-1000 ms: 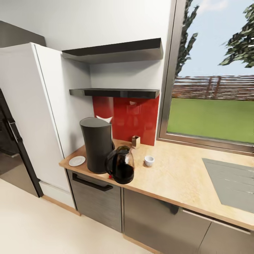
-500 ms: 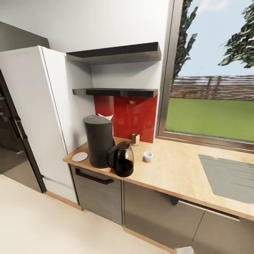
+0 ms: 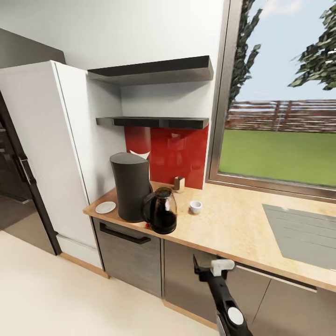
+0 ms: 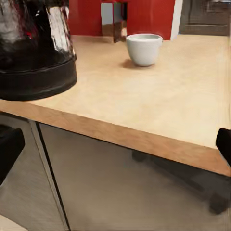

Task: Set up a coffee station on the kitchen countertop: keep the coffee maker on the countertop, move the bottle of coffee from the kitchen shelf to the counter next to the coffee maker, place a paper coffee filter on top of the coffee maker, put the saucer next to the coffee maker with the coffee cup on the saucer, and place the electric kettle next to the coffee maker.

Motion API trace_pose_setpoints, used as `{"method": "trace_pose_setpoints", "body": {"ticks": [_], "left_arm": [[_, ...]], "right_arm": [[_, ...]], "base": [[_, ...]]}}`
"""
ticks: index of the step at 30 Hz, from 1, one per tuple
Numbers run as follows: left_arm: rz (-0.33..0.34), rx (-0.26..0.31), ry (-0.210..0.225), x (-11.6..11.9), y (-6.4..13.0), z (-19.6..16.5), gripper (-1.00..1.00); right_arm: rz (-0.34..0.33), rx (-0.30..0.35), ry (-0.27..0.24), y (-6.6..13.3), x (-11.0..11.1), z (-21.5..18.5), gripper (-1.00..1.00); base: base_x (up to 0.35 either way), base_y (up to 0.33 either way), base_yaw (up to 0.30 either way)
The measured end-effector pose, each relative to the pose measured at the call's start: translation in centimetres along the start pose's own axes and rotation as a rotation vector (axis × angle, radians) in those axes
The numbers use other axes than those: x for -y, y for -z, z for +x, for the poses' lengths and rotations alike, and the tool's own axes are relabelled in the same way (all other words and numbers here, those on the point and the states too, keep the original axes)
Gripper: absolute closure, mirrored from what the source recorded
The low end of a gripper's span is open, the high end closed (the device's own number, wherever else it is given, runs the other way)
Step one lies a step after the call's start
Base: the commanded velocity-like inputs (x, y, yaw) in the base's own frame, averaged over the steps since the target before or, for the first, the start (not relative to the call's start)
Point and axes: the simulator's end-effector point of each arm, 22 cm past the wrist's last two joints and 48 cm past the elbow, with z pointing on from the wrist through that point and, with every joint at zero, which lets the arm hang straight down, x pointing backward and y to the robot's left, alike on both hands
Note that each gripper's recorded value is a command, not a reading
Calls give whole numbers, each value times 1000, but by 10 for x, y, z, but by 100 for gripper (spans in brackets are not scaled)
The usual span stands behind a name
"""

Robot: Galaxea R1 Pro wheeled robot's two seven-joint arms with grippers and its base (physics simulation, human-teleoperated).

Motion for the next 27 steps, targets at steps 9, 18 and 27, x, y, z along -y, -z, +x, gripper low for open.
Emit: {"method": "trace_pose_setpoints", "body": {"ticks": [9,18,27], "left_arm": [[0,-25,49,2,0,6,-100],[-36,-25,44,-4,1,5,-100],[-42,-29,49,-8,1,8,-100]], "right_arm": [[152,-7,32,-13,24,-116,-100],[248,-264,28,-60,65,-166,-100],[286,-359,2,-66,83,-167,-100]], "base": [[0,0,0],[0,0,0],[165,0,0]]}}
